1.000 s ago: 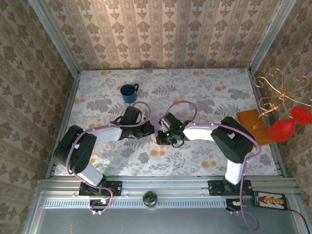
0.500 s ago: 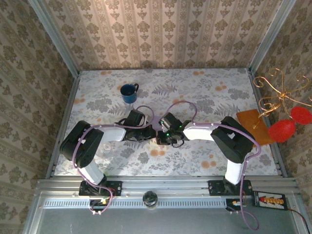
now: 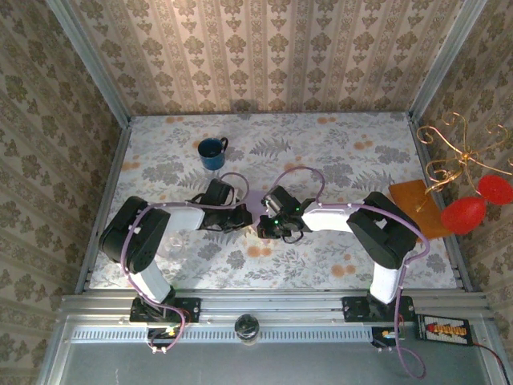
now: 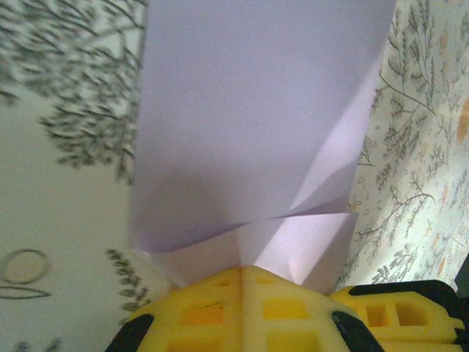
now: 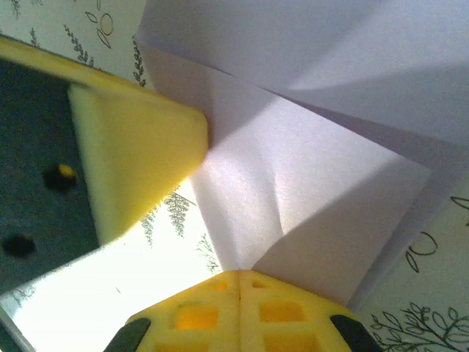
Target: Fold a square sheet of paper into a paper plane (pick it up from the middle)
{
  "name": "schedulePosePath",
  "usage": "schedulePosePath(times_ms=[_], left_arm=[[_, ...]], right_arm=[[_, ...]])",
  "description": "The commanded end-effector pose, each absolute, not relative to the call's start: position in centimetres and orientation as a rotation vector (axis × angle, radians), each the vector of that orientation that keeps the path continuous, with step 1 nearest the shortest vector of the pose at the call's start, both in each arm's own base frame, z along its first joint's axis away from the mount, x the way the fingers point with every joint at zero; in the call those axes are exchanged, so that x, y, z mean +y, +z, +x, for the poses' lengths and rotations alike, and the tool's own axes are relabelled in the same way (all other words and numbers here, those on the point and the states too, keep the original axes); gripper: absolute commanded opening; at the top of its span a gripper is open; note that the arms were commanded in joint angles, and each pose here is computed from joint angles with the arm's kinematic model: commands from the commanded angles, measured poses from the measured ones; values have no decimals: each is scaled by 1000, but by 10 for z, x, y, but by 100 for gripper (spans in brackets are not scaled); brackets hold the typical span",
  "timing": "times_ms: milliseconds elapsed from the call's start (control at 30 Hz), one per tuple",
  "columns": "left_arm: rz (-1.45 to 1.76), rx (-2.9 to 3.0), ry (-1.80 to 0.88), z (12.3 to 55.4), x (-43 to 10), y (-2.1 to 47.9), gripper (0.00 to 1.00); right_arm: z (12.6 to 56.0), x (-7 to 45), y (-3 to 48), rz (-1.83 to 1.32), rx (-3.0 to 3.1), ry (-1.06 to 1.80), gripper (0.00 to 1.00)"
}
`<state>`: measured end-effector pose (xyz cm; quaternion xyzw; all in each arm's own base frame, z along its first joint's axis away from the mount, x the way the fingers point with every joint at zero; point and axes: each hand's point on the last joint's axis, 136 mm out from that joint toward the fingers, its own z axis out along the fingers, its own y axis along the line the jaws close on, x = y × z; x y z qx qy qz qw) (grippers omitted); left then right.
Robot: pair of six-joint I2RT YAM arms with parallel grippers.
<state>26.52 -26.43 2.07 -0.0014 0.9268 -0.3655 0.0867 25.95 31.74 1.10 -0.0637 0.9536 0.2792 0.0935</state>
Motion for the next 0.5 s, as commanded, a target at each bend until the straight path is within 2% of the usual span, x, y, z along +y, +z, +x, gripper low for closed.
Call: schedulePosePath(times_ms=[0, 467], left_arm=[[-32, 2792, -988, 278, -246, 10, 0], [-179, 2794, -917, 322, -198, 7, 0]], right_arm=[[212, 254, -51, -151, 3095, 493, 5], [213, 250, -44, -226, 3080, 497, 6]])
